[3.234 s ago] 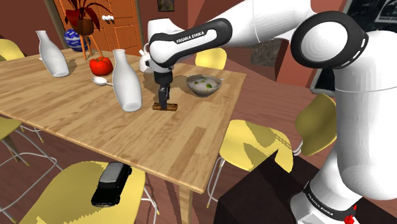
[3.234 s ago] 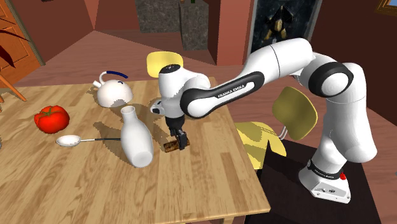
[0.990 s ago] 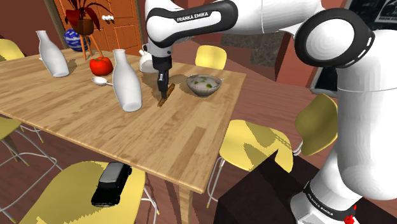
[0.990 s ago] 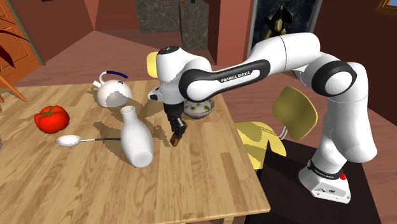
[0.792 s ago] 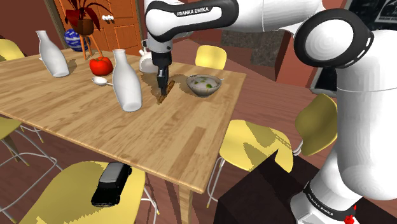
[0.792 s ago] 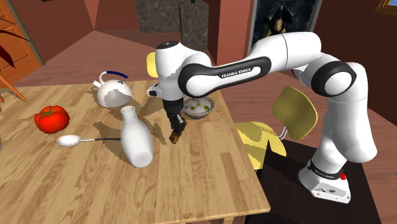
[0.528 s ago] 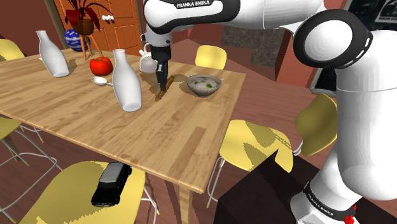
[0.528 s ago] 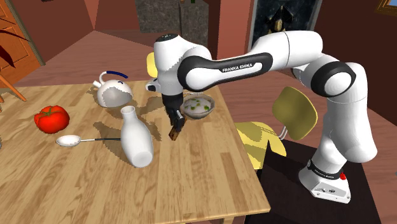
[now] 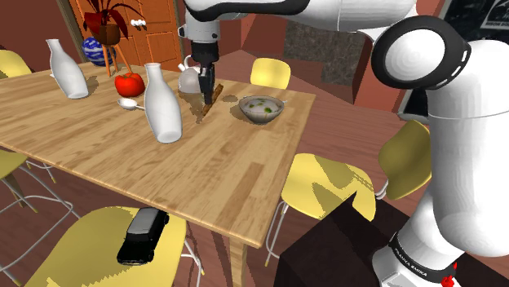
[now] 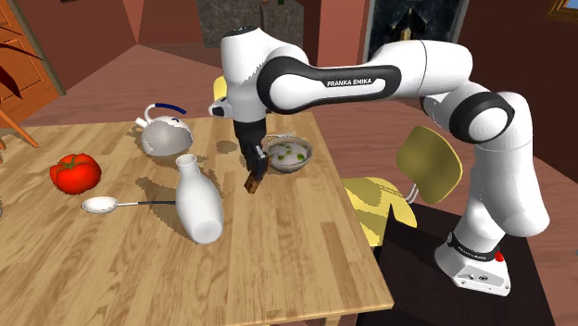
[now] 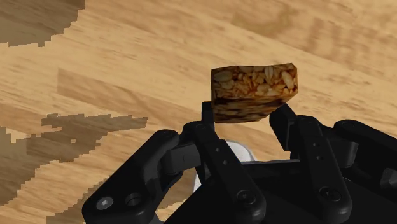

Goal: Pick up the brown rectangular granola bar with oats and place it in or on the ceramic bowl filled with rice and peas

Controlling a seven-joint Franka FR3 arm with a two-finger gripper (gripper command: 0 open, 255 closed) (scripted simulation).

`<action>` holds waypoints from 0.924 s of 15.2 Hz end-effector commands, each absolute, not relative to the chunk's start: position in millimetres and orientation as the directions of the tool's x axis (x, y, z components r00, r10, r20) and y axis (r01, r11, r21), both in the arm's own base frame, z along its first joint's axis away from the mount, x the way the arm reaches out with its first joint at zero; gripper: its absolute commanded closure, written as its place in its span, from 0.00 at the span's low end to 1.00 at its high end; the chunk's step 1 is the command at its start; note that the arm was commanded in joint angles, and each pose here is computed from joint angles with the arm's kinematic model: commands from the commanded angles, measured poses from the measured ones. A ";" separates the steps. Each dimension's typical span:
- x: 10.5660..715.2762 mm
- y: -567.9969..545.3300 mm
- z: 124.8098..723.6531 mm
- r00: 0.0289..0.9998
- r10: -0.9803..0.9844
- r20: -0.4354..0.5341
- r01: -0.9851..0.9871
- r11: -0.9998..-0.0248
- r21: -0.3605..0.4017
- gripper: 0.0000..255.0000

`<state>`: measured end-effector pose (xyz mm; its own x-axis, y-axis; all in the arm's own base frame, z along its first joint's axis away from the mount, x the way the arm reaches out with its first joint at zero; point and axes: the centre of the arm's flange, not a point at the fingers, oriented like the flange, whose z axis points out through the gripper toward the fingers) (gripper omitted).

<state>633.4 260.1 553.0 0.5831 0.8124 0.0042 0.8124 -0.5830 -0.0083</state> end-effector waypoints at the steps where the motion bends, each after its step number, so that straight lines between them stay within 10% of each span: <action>1: 633.7 260.1 564.0 0.583 0.812 0.004 0.812 -0.583 -0.008 1.00; 14: 641.3 115.2 569.9 0.583 0.812 0.004 0.812 -0.583 -0.008 1.00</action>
<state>639.6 130.7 570.8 0.5844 0.8115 0.0033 0.8115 -0.5843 -0.0082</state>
